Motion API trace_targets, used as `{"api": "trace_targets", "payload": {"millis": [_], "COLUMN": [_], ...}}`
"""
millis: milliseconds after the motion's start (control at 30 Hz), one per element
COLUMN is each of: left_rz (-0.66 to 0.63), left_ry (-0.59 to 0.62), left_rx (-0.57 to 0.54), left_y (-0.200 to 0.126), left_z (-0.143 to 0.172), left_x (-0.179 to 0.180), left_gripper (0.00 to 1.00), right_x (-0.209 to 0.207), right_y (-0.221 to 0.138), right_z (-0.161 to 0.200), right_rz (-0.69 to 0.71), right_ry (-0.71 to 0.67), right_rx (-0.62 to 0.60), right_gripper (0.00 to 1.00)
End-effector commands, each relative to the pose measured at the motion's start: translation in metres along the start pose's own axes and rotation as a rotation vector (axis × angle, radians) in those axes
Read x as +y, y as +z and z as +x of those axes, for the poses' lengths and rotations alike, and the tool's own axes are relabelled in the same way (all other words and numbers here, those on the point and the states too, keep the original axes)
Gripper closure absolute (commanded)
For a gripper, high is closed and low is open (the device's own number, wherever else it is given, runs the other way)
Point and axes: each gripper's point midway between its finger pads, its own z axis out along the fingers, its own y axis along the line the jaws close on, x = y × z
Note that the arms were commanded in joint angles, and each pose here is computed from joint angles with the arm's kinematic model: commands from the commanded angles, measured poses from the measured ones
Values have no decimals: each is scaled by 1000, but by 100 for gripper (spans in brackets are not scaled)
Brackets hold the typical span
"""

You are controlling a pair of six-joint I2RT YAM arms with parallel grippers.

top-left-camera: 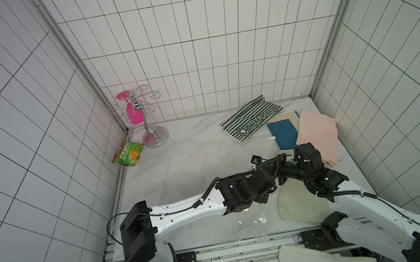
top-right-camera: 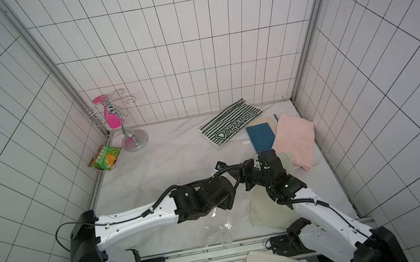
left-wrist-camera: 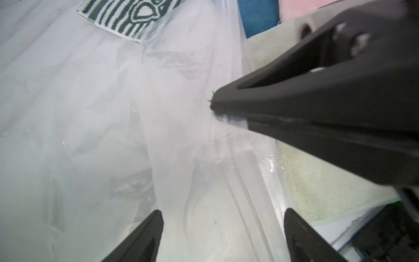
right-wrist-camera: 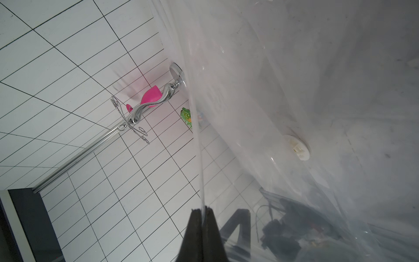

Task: Place the folded towel into the vacuum bag
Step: Open the vacuum bag at the center of the board.

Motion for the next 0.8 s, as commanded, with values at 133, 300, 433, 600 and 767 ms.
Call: {"api": "trace_targets", "payload": {"millis": [133, 300, 433, 600, 767], "left_rz": [-94, -15, 32, 20, 102], "left_ry": [33, -2, -162, -246, -224], "left_rx": [-78, 4, 60, 81, 48], "left_y": [6, 3, 6, 10, 3], "left_z": [-9, 9, 23, 21, 6], "left_x": [16, 31, 77, 126, 118], "left_gripper": [63, 100, 100, 100, 100], "right_x": [5, -2, -32, -63, -92], "right_y": [-5, -7, -37, -94, -134], "right_z": [0, -12, -20, -49, -103], "right_rz": [-32, 67, 385, 761, 1121], "right_ry": [81, -59, -302, -537, -615], "right_rx": [-25, -40, -41, -190, -371], "right_gripper": [100, 92, 65, 20, 2]}}
